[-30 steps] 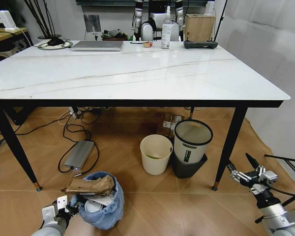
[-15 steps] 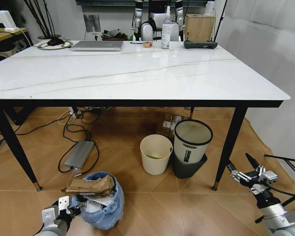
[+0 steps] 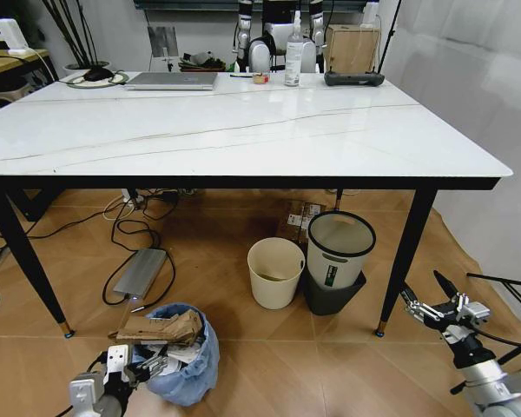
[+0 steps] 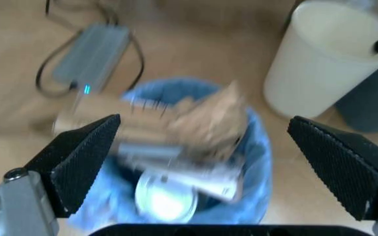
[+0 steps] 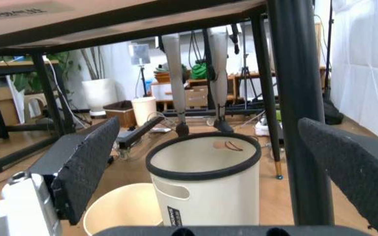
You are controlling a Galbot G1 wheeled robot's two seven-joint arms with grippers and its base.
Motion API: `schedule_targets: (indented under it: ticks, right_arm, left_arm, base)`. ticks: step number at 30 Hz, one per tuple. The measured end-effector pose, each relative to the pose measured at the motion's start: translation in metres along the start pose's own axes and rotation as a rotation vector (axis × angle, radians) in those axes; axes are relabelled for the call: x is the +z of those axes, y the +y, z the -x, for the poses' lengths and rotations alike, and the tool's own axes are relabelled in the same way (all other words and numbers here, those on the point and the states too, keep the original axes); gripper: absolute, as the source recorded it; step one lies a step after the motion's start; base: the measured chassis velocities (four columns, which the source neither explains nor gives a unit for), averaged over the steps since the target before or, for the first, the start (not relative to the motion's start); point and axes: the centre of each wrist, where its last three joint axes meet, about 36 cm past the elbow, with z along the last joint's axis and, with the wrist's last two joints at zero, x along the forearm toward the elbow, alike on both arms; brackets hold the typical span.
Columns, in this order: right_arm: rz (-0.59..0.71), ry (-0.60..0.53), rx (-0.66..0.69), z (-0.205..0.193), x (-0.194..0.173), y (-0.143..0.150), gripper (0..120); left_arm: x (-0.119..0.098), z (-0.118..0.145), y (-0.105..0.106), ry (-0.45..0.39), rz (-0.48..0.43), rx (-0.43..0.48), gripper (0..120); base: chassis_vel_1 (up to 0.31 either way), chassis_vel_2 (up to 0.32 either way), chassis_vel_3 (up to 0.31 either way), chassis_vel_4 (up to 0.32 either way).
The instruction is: Pick up the trash bin and place the trash from the table into it.
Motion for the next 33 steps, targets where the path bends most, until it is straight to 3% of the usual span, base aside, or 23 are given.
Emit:
schedule_targets:
  ticks: [5, 8, 20, 27, 33]
  right_arm:
    - [0.000, 0.000, 0.000, 0.000, 0.000, 0.000, 100]
    - [0.000, 0.000, 0.000, 0.000, 0.000, 0.000, 100]
    - [0.000, 0.000, 0.000, 0.000, 0.000, 0.000, 100]
    - [0.000, 0.000, 0.000, 0.000, 0.000, 0.000, 100]
    - [0.000, 0.000, 0.000, 0.000, 0.000, 0.000, 100]
  left_arm:
    - [-0.004, 0.002, 0.001, -0.094, 0.076, 0.019, 100]
    - [0.004, 0.014, 0.011, -0.265, 0.161, 0.047, 100]
    - [-0.001, 0.013, -0.002, -0.581, 0.208, 0.183, 100]
    - [0.019, 0.008, -0.005, -0.633, 0.206, 0.207, 100]
    - [0.022, 0.010, -0.002, -0.638, 0.205, 0.199, 100]
  base:
    - [0.000, 0.000, 0.000, 0.000]
    - [0.000, 0.000, 0.000, 0.000]
    - [0.000, 0.000, 0.000, 0.000]
    - [0.000, 0.000, 0.000, 0.000]
    - [0.000, 0.000, 0.000, 0.000]
